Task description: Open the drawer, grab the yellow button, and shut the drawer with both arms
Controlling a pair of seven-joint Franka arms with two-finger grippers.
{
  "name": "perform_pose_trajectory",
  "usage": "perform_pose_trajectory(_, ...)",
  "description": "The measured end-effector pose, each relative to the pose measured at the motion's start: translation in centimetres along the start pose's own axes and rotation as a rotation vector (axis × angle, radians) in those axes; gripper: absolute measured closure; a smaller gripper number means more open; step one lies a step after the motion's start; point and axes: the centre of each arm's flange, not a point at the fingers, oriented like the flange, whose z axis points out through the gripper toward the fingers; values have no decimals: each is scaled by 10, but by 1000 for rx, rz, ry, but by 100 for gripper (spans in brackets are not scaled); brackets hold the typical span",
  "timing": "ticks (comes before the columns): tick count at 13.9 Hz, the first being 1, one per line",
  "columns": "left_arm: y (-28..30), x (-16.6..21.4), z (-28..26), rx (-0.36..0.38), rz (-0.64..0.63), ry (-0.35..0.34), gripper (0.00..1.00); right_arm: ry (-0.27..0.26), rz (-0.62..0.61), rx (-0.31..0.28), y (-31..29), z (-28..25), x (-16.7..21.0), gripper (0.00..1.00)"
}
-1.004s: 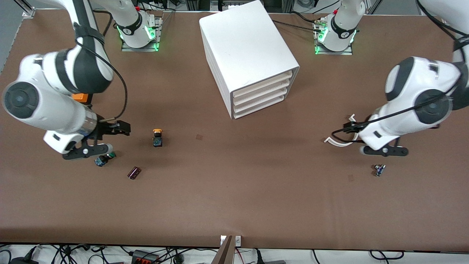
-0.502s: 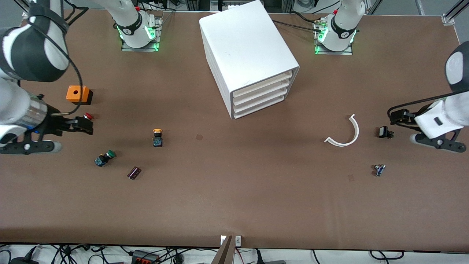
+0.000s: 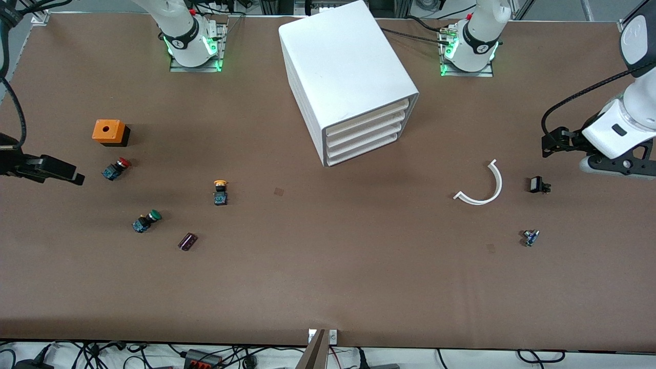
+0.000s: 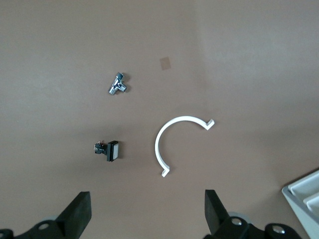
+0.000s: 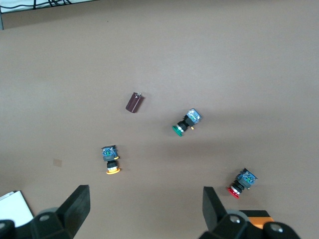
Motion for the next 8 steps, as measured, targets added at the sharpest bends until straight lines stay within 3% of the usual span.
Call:
perform_pose_trajectory(4,5,-1,1,-19,-13,9,0,-1,-63,-84,-5,-6,-5,0)
perform_pose_trajectory(8,11,-3,0,-24,-4,1,0,-9,-70,-128,-2,-11,-12,0)
